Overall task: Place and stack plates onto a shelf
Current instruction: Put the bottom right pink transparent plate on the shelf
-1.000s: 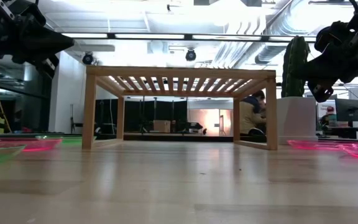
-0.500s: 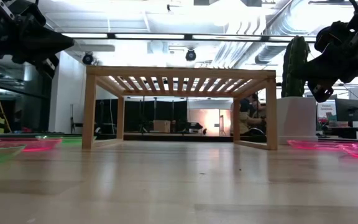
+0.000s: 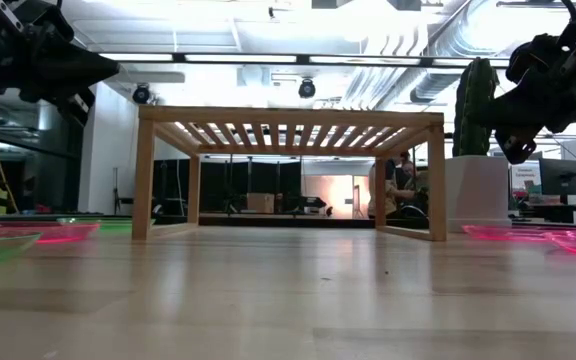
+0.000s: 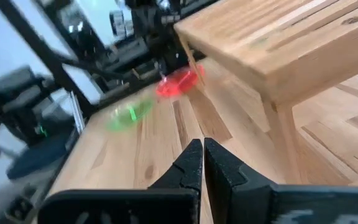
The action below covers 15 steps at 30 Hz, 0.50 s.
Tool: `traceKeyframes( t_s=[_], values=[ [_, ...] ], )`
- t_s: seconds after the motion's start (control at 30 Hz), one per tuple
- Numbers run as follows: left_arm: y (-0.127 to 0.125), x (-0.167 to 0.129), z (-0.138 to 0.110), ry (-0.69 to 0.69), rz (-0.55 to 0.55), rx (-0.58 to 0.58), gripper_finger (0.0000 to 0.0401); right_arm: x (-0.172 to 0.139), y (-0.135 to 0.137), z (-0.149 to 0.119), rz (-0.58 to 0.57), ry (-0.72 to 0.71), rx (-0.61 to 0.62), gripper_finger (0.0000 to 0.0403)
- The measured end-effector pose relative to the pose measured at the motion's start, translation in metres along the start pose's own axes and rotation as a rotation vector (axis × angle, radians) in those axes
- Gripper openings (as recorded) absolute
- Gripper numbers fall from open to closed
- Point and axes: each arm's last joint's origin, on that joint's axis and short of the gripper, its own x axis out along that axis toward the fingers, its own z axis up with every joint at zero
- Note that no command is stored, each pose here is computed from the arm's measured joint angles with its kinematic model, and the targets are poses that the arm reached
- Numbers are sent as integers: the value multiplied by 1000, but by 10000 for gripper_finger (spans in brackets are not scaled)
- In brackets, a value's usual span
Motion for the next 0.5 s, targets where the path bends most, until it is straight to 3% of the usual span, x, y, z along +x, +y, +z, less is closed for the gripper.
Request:
traceKeyframes(
  t_s=[0.3, 0.37, 0.5],
  values=[
    [0, 0, 0, 0, 0, 0, 0, 0, 2, 8, 4, -110, 624, 0],
    [0, 0, 0, 0, 0, 0, 0, -1, 6, 15, 97, -145, 675, 0],
    [0, 0, 0, 0, 0, 0, 0, -10, 26, 39, 440, -248, 680, 0]
  ],
)
